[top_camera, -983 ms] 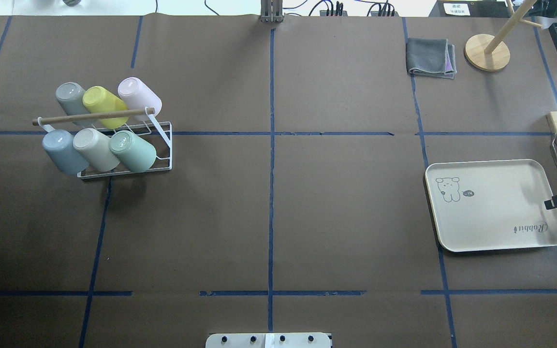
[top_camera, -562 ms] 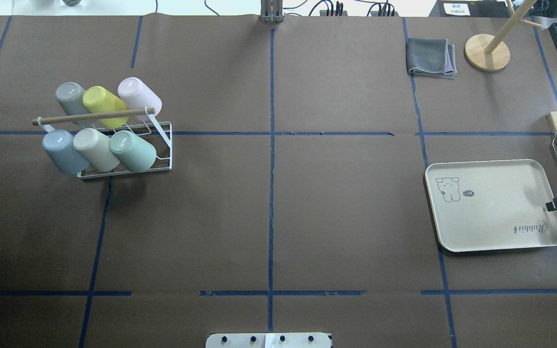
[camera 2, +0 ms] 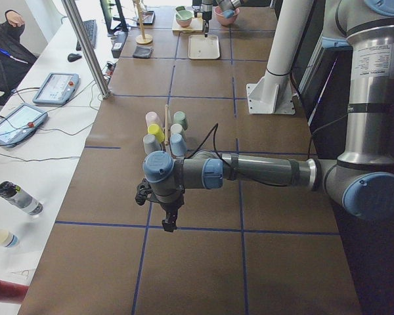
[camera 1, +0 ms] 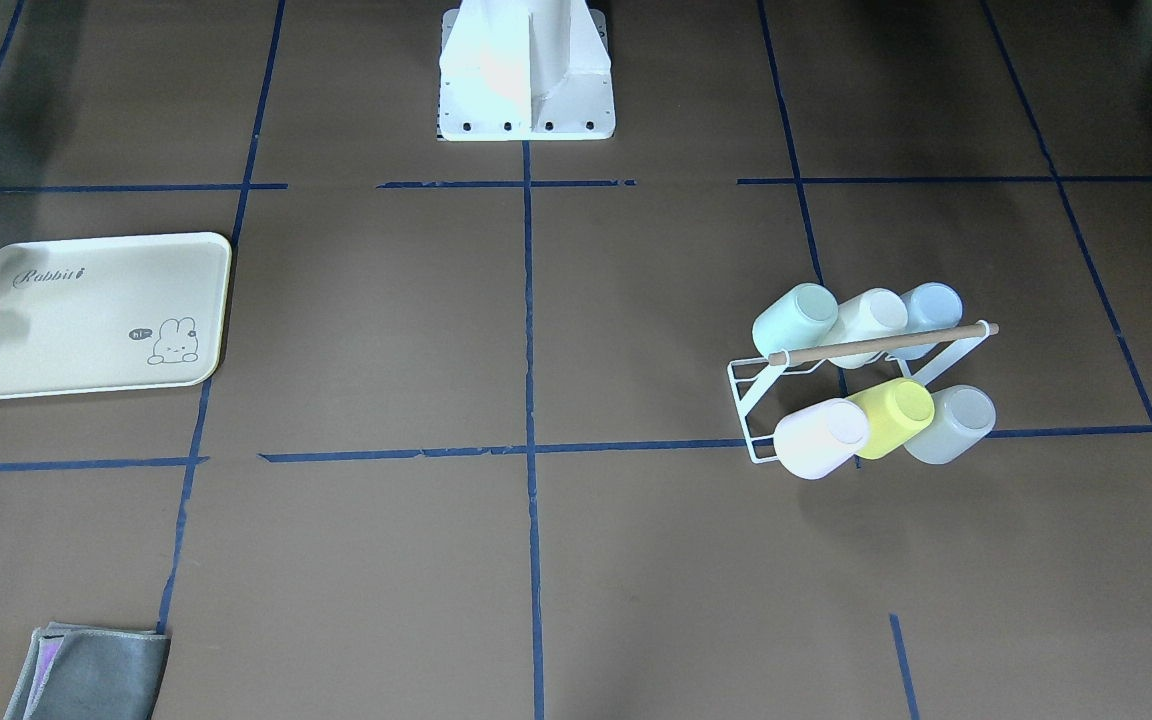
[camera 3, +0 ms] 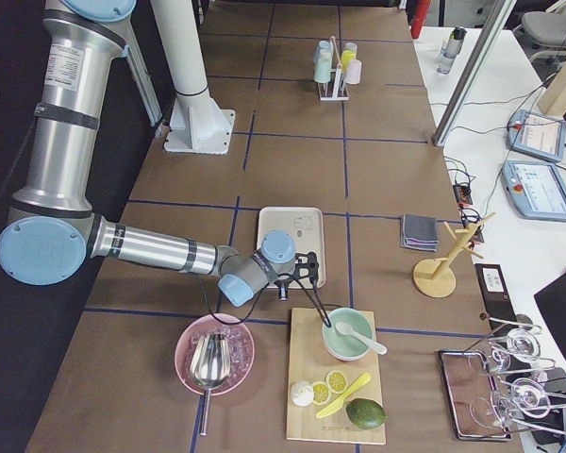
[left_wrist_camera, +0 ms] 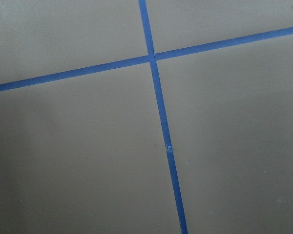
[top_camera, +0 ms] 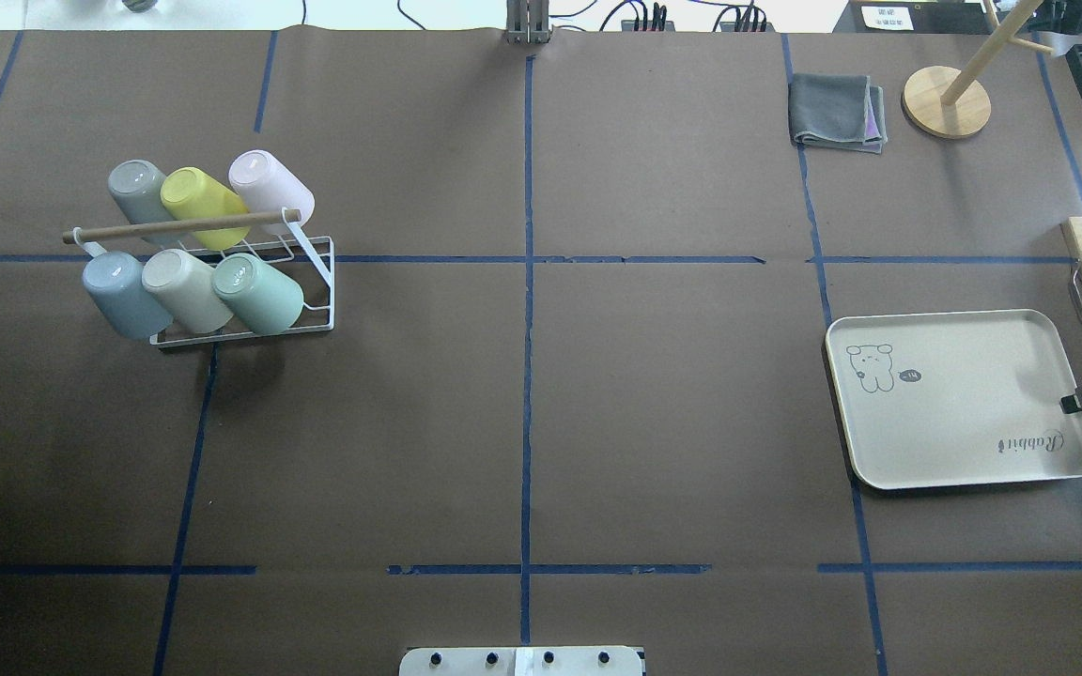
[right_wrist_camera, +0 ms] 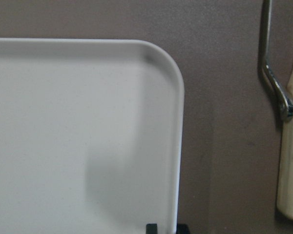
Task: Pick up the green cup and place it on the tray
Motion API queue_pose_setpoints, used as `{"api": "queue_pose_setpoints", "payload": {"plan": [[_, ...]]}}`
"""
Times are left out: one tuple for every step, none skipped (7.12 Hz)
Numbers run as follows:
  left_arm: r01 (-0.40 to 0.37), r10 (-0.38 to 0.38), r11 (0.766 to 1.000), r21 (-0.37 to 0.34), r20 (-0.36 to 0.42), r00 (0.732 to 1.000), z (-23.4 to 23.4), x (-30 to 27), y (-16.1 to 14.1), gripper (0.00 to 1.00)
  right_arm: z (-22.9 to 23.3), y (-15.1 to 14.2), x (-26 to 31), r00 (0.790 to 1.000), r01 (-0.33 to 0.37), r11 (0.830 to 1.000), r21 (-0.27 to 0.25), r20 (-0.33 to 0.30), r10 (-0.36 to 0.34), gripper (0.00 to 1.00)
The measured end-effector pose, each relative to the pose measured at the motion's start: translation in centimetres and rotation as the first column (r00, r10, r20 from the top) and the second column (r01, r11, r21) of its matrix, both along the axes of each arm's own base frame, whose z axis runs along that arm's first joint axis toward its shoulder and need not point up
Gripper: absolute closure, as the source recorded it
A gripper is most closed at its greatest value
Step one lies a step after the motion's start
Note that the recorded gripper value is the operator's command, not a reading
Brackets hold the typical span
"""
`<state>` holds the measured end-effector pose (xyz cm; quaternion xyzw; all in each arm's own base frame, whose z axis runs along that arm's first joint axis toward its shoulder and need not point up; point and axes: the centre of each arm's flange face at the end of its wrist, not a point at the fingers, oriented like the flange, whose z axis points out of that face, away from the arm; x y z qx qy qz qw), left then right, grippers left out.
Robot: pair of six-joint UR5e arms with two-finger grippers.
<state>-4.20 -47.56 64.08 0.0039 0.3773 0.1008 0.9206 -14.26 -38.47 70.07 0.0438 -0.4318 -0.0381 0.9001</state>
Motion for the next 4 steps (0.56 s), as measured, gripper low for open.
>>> {"api": "queue_pose_setpoints", "payload": {"plan": [[0.000,0.000,1.000,-0.002,0.000,1.000,0.1,0.0,0.0,0.00,-0.2,0.0,-0.1,1.000,0.001,1.000,0.003,0.004,-0.002,1.00],[0.000,0.000,1.000,-0.003,0.000,1.000,0.1,0.0,0.1,0.00,-0.8,-0.1,-0.2,1.000,0.005,1.000,0.006,0.014,-0.005,1.00],[0.000,0.000,1.000,-0.003,0.000,1.000,0.1,0.0,0.1,0.00,-1.5,0.0,-0.2,0.999,0.012,1.000,0.003,0.033,-0.012,1.00],[0.001,-0.001,1.000,-0.003,0.000,1.000,0.1,0.0,0.1,0.00,-2.2,0.2,-0.1,0.998,0.023,1.000,0.007,0.055,-0.023,1.00]]}}
